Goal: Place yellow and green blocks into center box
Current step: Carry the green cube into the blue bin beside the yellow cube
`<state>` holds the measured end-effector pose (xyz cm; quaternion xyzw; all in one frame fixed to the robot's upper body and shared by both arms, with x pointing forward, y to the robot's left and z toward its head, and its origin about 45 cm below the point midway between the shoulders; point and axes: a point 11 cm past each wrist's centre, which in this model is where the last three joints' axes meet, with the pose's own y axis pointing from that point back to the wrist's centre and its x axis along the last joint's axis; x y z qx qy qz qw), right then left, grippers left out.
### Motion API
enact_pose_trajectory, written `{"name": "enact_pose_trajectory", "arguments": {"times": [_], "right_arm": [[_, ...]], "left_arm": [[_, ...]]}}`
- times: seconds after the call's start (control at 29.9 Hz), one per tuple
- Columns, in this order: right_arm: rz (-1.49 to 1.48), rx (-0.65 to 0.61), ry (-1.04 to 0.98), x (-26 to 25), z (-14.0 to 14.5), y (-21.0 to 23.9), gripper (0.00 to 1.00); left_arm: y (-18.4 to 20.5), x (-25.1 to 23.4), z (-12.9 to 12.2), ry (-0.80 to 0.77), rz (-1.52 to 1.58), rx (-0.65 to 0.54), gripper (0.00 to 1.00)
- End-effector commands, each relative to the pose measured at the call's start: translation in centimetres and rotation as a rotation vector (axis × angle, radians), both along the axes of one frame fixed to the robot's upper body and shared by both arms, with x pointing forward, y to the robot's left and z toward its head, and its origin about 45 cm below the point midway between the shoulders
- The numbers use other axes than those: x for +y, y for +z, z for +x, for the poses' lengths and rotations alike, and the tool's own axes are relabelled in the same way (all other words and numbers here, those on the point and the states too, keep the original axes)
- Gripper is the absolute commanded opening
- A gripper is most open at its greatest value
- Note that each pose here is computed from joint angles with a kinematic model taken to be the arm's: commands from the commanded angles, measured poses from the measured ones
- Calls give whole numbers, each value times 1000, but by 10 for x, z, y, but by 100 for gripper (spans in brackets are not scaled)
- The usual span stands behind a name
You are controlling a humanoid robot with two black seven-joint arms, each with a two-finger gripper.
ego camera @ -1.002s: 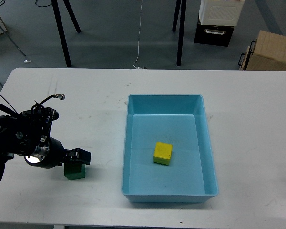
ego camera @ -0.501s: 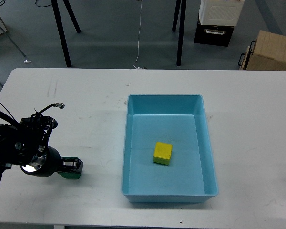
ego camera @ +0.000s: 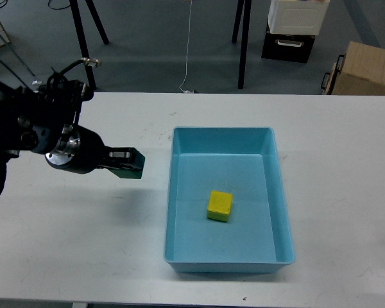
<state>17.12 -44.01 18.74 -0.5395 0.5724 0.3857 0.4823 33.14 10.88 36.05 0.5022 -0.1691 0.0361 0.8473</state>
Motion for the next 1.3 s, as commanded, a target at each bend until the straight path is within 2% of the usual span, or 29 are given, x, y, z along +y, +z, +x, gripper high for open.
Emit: {"name": "enact_pose_trajectory", "arguments": {"times": [0.0, 0.13, 0.33, 0.6, 0.7, 0.97, 1.0, 1.07, 1.14, 1.24, 1.27], "right_arm": [[0, 2, -5, -1, -1, -1, 99], [0, 5, -7, -2, -1, -2, 99], [-1, 12, -8, -2, -2, -4, 99], [3, 19, 2, 2, -2, -7, 99], [3, 18, 4, 3, -1, -7, 99], [-3, 19, 7, 2, -1, -6, 99], [-3, 19, 7, 2, -1, -6, 99], [-5, 21, 11, 3, -1, -6, 99], [-14, 26, 18, 5, 0, -7, 99], [-17, 27, 19, 5, -1, -7, 99], [-17, 27, 18, 5, -1, -7, 99]], "left_arm": [[-5, -64, -28, -185, 70, -5, 0], [-34, -95, -53, -298, 136, 15, 0], [-46, -97, -25, -231, 107, -47, 0], [-71, -81, 11, -114, 84, -63, 0], [-89, -74, 14, -84, 78, -32, 0], [-123, -66, -1, -66, 71, 61, 4], [-124, -65, -2, -67, 73, 65, 6], [-123, -67, -1, -65, 64, 66, 30], [-123, -67, 2, -60, 57, 66, 44], [-126, -67, 2, -57, 52, 75, 69], [-127, -66, 2, -56, 51, 78, 74]]}}
